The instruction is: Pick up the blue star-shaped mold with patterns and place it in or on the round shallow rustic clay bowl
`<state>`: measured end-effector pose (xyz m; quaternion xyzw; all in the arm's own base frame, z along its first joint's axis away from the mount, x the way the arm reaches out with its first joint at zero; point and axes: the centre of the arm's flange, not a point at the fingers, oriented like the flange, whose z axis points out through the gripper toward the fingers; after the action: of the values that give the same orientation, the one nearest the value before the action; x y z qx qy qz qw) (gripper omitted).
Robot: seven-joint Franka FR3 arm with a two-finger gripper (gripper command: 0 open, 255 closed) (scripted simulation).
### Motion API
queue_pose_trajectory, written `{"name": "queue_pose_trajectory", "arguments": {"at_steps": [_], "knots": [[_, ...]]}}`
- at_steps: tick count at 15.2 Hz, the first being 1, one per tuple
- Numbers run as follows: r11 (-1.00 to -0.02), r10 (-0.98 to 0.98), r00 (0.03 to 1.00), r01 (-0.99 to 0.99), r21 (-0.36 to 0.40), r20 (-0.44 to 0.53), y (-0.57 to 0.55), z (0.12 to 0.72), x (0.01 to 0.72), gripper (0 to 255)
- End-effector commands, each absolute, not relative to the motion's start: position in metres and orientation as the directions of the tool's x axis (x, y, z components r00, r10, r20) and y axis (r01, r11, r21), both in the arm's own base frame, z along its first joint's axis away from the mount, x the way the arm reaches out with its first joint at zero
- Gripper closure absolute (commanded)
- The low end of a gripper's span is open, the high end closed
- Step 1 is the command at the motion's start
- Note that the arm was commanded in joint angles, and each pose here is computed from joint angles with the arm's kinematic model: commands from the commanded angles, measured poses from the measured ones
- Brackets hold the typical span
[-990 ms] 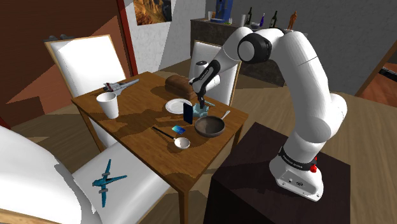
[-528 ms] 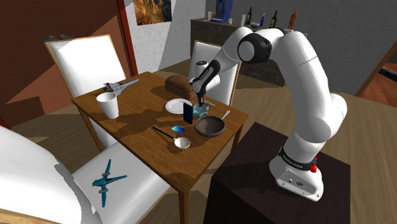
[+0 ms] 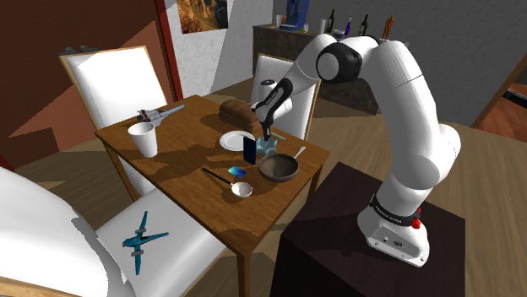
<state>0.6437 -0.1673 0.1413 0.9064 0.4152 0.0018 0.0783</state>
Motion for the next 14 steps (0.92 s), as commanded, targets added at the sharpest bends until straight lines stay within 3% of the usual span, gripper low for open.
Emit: {"name": "queue_pose_trajectory", "arguments": {"at_steps": [1,14], "knots": [[-0.643,0.753,0.655,0.752,0.144,-0.061,-0.168,0.151,0.644,255],[-0.643,0.753,0.655,0.752,0.144,-0.061,-0.168,0.22,0.644,255]]}}
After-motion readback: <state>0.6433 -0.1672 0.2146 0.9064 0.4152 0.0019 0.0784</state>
